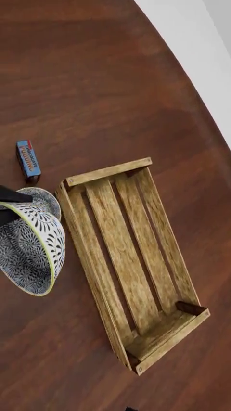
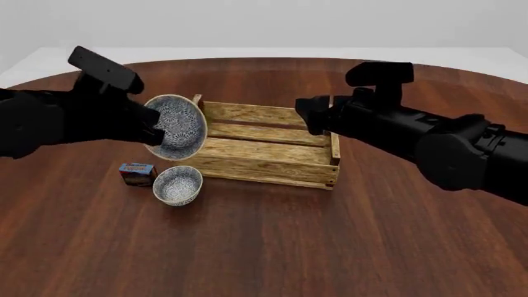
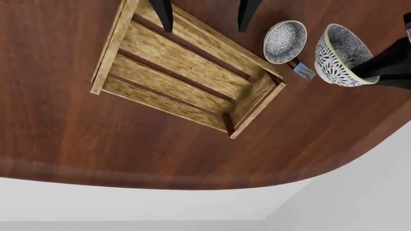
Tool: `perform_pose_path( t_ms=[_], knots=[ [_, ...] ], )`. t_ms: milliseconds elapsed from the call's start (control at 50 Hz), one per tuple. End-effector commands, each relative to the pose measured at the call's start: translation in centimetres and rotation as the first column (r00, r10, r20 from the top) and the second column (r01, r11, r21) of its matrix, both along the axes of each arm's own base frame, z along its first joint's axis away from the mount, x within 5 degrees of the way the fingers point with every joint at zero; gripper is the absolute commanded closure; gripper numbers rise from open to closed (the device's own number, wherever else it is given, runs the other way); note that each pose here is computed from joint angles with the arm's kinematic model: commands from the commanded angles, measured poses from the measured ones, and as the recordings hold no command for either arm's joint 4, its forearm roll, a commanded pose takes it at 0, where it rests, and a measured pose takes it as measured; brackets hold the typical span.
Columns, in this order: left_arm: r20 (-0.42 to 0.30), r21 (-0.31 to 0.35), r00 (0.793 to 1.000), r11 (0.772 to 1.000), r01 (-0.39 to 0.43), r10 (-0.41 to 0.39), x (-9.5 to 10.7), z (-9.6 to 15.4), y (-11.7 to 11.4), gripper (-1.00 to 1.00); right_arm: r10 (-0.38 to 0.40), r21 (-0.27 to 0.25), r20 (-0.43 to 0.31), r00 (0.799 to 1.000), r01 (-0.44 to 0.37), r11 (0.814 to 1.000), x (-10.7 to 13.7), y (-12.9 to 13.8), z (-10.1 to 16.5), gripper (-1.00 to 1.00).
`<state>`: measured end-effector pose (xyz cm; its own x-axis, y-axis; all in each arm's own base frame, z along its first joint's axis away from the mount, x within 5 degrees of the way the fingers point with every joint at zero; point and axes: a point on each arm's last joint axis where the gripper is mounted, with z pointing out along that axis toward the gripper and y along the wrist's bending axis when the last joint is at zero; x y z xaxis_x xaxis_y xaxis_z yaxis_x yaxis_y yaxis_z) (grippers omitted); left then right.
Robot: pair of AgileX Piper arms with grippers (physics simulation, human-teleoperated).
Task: Stack the right bowl on the left bowl and place them in the tray.
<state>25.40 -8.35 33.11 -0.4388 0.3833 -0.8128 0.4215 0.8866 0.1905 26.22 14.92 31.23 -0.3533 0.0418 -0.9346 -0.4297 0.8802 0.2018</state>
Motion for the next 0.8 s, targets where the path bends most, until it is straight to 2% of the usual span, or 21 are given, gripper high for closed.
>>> perform_pose_path(
  t_ms=[20,800],
  knots=[
    [-0.09,0.006,0.996,1.0,-0.026,0.026,0.6,-1.2,0.1,1.0,-0.001,0.002,-0.002,1.0,0.001,1.0,0.1,0.0,-0.1,-1.0],
    [-0.227,0.001,0.966,0.992,-0.128,0.124,2.7,-7.8,1.1,1.0,-0.007,-0.001,-0.016,1.0,0.007,1.0,0.7,0.2,-0.7,-1.0]
  ],
)
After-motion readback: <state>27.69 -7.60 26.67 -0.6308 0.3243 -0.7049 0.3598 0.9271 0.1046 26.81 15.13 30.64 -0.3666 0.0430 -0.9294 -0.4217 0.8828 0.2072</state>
